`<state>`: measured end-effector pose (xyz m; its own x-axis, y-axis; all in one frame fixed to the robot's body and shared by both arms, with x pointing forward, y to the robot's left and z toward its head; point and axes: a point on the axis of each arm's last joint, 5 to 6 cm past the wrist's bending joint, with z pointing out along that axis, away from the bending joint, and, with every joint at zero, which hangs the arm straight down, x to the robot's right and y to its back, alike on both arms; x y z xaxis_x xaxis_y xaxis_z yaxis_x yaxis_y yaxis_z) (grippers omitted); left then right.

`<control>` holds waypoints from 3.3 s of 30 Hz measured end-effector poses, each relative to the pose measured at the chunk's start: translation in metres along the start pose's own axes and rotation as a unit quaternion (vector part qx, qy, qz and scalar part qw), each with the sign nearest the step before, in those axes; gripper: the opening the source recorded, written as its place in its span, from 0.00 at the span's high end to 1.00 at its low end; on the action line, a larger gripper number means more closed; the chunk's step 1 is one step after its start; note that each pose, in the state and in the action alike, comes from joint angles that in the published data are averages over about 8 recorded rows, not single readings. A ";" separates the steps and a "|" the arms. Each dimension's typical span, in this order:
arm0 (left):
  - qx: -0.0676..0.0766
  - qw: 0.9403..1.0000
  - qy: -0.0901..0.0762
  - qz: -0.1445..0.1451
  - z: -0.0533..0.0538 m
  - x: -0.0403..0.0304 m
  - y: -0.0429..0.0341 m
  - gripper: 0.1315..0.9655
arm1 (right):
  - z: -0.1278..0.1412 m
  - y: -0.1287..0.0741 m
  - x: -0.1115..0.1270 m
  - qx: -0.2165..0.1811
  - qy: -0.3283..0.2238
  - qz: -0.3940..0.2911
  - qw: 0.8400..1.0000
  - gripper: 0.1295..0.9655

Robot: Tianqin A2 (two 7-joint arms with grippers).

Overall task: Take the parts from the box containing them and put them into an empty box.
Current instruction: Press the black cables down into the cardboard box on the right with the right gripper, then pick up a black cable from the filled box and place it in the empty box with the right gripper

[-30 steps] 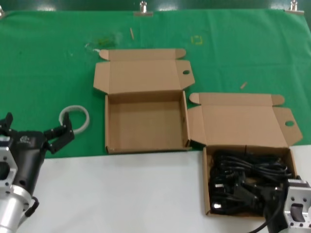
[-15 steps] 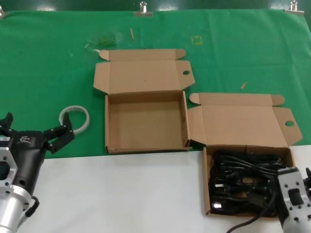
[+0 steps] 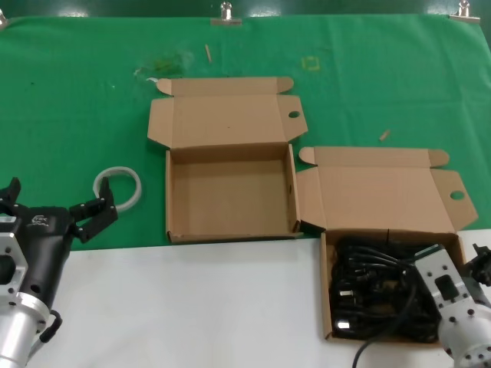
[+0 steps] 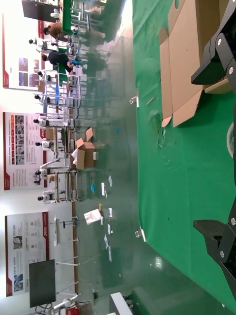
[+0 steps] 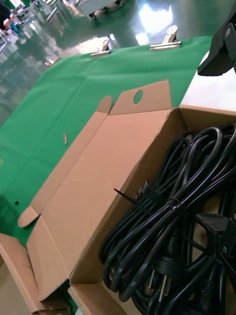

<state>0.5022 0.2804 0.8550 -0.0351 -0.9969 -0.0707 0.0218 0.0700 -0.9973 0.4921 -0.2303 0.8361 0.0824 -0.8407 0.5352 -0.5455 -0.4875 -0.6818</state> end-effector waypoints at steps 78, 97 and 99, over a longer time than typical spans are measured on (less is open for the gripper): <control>0.000 1.000 0.000 0.000 0.000 0.0000 0.0000 0.00 | 0.009 -0.013 -0.009 -0.005 -0.011 -0.020 1.000 0.91; 0.000 1.000 0.000 0.000 0.000 0.0000 0.0000 0.00 | -0.045 -0.053 0.004 0.021 -0.003 -0.024 0.999 0.93; 0.000 1.000 0.000 0.000 0.000 0.0000 0.0000 0.00 | -0.046 -0.061 0.003 0.032 -0.005 -0.027 0.999 0.93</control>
<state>0.5022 0.2804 0.8550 -0.0351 -0.9969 -0.0707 0.0217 0.0699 -0.9973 0.4875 -0.1922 0.9017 0.1176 -0.8152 0.5671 -0.4863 -0.5452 -0.6829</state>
